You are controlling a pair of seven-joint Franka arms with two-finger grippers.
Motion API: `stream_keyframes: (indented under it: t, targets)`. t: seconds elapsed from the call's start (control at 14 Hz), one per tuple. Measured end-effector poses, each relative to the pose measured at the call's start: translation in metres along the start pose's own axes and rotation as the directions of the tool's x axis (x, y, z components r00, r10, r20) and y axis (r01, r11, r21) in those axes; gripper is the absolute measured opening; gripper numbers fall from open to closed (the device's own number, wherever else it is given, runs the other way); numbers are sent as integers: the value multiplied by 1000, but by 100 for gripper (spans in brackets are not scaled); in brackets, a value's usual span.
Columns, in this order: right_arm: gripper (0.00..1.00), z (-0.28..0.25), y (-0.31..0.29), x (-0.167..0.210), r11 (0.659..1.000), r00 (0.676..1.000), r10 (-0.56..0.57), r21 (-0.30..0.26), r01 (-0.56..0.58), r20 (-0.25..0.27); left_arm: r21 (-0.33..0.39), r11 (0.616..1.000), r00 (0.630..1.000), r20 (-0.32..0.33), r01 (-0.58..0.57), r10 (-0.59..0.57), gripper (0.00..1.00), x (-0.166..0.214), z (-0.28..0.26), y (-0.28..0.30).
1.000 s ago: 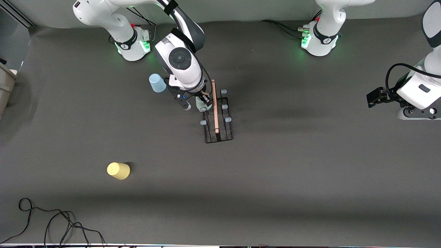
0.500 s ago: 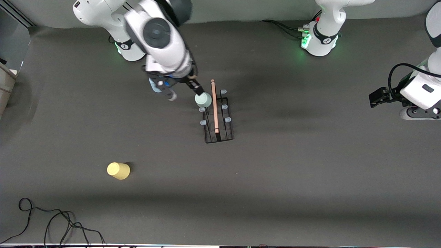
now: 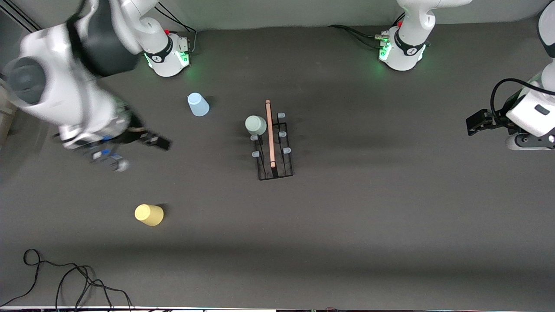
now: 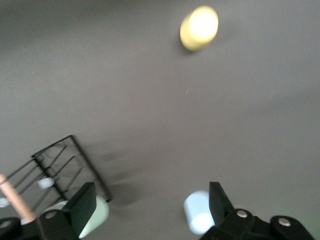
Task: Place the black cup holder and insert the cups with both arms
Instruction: 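Move the right gripper to the yellow cup, then grasp the yellow cup with the right gripper and lift it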
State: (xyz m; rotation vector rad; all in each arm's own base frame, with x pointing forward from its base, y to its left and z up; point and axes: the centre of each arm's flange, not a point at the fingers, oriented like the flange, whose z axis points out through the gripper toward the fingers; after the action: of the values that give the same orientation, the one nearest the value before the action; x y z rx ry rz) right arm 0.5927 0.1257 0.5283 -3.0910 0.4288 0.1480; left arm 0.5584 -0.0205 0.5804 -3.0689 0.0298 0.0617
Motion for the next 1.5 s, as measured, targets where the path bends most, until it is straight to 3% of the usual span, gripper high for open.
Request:
stream_keyframes:
  t: [0.21, 0.43, 0.71, 1.07, 1.36, 1.5]
  targets:
    - [100, 11, 50, 58, 967, 961, -255, -50, 251, -105, 1, 1000, 1000, 15, 0, 0, 99, -3, -2, 0]
    - [100, 50, 73, 103, 934, 921, -354, -116, 338, -160, 1, 1000, 1000, 19, 0, 0, 99, -3, -1, 0]
    - [100, 136, 66, 134, 923, 914, -384, -66, 379, -132, 3, 1000, 1000, 23, 14, -15, 99, -3, 2, -5]
    - [100, 238, 68, 157, 938, 930, -346, -61, 341, -120, 2, 999, 998, 33, 51, -51, 99, -1, 7, -29]
    - [100, 288, 71, 160, 947, 942, -321, -57, 316, -100, -22, 998, 998, 28, 52, -51, 99, 1, 9, -25]
    - [83, 294, 71, 160, 948, 944, -316, -55, 312, -95, -38, 998, 998, 25, 53, -52, 99, 2, 8, -23]
